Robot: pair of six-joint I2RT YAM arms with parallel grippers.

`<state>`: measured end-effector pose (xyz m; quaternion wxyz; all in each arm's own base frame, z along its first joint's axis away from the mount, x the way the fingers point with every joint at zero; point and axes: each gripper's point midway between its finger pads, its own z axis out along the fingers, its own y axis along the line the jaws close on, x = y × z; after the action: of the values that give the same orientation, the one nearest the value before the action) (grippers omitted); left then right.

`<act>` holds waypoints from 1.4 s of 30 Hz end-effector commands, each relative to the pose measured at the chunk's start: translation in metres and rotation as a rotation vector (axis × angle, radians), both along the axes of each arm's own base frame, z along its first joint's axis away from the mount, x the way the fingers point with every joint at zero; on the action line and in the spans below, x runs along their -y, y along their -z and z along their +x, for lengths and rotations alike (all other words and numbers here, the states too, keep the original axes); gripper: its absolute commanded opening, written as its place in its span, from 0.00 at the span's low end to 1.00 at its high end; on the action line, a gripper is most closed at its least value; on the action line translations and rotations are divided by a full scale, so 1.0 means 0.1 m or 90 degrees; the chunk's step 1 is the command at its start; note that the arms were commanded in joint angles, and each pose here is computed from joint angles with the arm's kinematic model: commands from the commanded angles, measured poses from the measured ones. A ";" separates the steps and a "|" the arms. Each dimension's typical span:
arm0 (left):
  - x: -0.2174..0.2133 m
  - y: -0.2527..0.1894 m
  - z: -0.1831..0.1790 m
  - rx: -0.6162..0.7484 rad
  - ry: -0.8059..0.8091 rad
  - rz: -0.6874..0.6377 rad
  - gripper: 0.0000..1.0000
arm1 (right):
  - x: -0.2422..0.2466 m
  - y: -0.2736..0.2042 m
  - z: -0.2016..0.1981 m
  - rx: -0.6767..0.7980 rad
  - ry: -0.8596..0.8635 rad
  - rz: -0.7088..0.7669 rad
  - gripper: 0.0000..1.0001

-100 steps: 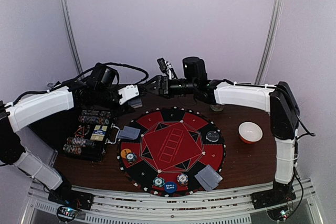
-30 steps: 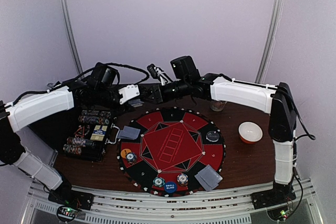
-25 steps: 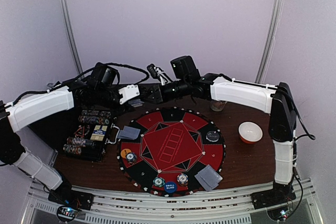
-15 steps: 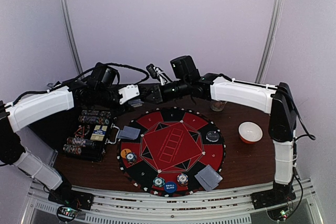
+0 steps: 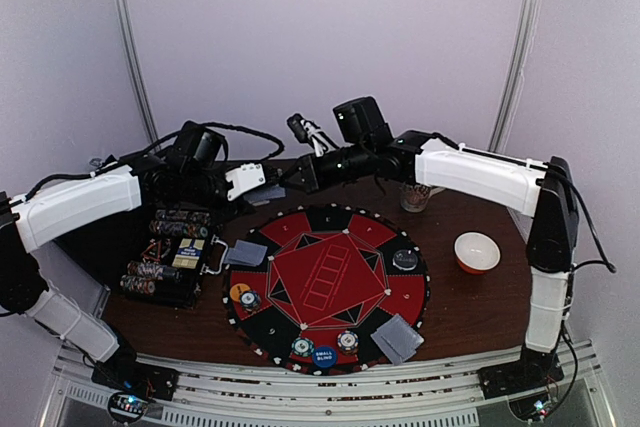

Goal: Distribute texas hold em gaming equipment
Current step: Place the poker card in the community card area.

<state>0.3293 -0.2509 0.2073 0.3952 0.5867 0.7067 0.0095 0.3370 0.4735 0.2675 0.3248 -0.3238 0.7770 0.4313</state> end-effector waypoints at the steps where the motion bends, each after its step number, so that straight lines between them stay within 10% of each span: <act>1: 0.00 -0.04 0.06 0.018 -0.015 -0.017 0.39 | 0.22 -0.23 0.04 0.040 0.041 -0.001 0.00; 23: -0.10 0.03 0.21 0.029 -0.087 -0.052 0.40 | 0.89 -0.45 0.28 0.026 0.175 0.044 0.00; 42: -0.16 0.16 0.39 0.011 -0.152 -0.084 0.40 | 1.10 1.60 -0.62 -0.287 0.265 -0.155 0.00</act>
<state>0.3590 -0.2320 0.1875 0.4150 0.4934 0.7641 0.0216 0.2811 0.3661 0.1231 0.2153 -0.1332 0.9108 0.3261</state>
